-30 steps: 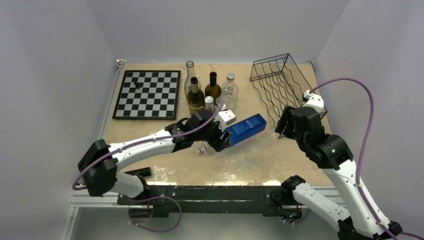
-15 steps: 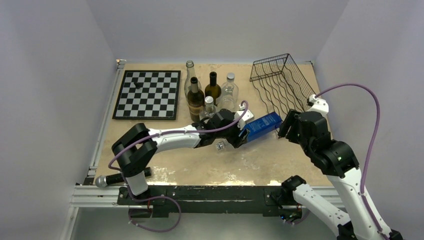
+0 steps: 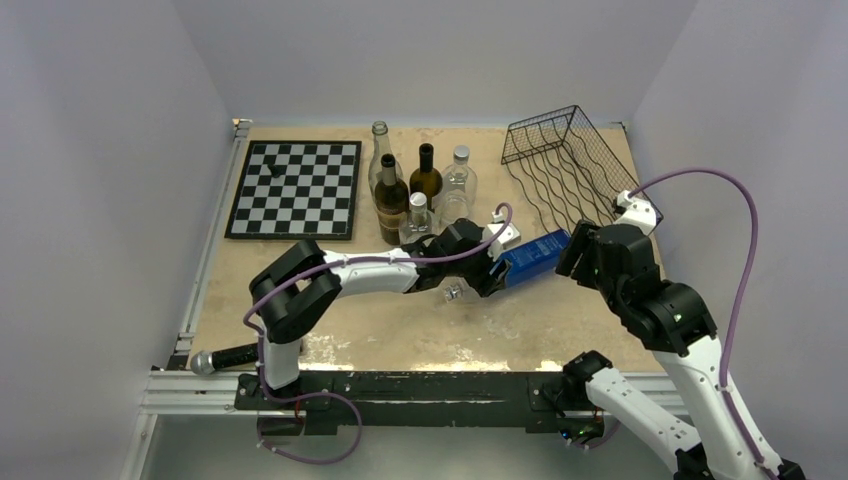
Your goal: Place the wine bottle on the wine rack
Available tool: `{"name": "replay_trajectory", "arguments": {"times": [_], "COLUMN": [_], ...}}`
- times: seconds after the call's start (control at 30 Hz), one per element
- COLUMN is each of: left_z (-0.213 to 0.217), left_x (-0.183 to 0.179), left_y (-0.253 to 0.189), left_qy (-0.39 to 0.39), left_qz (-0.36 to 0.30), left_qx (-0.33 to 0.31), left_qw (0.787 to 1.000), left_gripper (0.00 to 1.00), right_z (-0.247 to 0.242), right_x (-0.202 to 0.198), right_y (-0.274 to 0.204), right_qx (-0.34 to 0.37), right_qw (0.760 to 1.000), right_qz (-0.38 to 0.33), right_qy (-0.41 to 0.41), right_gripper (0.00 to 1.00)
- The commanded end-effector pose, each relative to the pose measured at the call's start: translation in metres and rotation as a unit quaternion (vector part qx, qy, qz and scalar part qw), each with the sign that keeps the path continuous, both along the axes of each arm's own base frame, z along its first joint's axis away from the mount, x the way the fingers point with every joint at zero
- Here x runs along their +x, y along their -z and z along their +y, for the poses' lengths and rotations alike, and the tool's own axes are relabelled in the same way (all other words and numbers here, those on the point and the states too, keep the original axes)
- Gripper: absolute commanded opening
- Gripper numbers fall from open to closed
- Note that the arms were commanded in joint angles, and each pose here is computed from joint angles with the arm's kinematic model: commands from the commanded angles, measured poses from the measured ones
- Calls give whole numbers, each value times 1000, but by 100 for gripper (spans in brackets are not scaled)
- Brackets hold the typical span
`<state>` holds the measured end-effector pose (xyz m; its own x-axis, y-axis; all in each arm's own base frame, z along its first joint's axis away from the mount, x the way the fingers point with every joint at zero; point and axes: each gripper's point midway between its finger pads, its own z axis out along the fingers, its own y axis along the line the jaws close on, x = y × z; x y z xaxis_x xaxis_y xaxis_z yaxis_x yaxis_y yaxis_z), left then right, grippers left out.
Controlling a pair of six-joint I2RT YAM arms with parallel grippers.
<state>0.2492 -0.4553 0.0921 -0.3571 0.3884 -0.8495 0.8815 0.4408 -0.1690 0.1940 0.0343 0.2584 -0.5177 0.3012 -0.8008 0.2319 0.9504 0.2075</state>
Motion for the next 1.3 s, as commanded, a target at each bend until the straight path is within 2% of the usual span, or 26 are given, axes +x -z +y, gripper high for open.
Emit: {"name": "replay_trajectory", "arguments": {"times": [0.0, 0.37, 0.8, 1.07, 1.27], "left_z": [-38, -53, -93, -125, -160], "left_x": [7, 13, 43, 54, 62], "left_y": [-109, -96, -102, -104, -100], "left_qy": [21, 30, 4, 10, 25], "left_qz": [-85, -83, -103, -95, -89], "left_qx": [-158, -149, -195, -217, -205], "left_qw": [984, 985, 975, 972, 974], "left_gripper": [0, 0, 0, 0, 0], "right_z": [-3, 2, 9, 11, 11], "right_x": [3, 7, 1, -6, -17], "right_y": [1, 5, 11, 27, 31], "right_qx": [-1, 4, 23, 35, 46], "right_qw": [1000, 1000, 1000, 999, 998], "right_qz": [-7, -6, 7, 28, 36], "right_qy": [12, 5, -7, -7, -9], "right_gripper": [68, 70, 70, 70, 70]}}
